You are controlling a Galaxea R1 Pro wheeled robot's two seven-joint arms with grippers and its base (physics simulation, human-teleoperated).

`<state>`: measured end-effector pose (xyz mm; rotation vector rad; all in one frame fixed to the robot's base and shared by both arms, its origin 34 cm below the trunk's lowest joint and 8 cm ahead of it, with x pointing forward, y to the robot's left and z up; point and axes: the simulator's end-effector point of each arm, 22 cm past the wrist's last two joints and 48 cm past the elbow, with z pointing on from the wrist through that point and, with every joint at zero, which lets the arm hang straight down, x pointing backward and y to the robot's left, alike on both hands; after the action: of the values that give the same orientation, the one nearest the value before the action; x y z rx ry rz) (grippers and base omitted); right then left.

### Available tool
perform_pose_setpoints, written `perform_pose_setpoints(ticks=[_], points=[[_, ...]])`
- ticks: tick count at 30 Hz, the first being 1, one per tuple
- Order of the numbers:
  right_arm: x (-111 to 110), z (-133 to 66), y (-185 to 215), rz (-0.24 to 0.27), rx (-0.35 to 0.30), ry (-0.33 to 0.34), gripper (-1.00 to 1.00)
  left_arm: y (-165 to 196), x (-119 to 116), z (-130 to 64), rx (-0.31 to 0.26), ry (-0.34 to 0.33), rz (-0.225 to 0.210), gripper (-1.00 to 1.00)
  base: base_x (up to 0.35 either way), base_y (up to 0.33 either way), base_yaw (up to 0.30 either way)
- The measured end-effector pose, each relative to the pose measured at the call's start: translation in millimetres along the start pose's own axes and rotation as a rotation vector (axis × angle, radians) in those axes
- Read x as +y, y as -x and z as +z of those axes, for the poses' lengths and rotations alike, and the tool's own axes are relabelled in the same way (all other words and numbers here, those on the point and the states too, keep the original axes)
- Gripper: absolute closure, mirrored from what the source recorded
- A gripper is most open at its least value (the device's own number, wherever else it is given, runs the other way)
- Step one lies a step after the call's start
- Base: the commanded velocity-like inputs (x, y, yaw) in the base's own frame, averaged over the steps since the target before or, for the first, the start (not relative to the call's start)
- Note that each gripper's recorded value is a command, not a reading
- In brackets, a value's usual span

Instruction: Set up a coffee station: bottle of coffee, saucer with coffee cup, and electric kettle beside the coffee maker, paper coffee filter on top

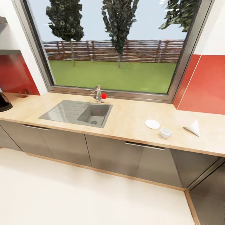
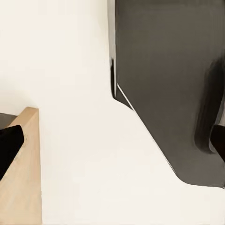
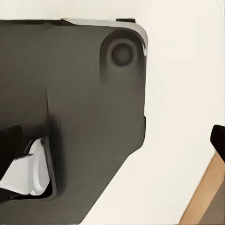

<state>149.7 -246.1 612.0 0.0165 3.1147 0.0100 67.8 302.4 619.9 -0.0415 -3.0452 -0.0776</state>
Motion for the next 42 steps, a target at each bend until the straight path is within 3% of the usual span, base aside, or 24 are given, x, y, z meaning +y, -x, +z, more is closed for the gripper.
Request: perform_pose_setpoints(ticks=[2, 14, 42], points=[[3.2, 0.0, 8.6, 0.003, -0.017, 0.005, -1.0, 8.8, 12.5, 0.3, -0.016, 0.016, 0.001, -1.0, 0.0, 0.0, -0.246], [6.7, -0.1, 8.7, 0.0, -0.019, 0.013, -1.0, 10.6, 31.8, -0.5, -0.021, 0.044, -0.007, -1.0, 0.0, 0.0, -0.274], [2.8, -1.7, 22.7, -0.003, -0.054, 0.007, -1.0, 22.5, 29.9, -0.8, -0.054, 0.046, -0.01, -1.0, 0.053, 0.061, -0.171]])
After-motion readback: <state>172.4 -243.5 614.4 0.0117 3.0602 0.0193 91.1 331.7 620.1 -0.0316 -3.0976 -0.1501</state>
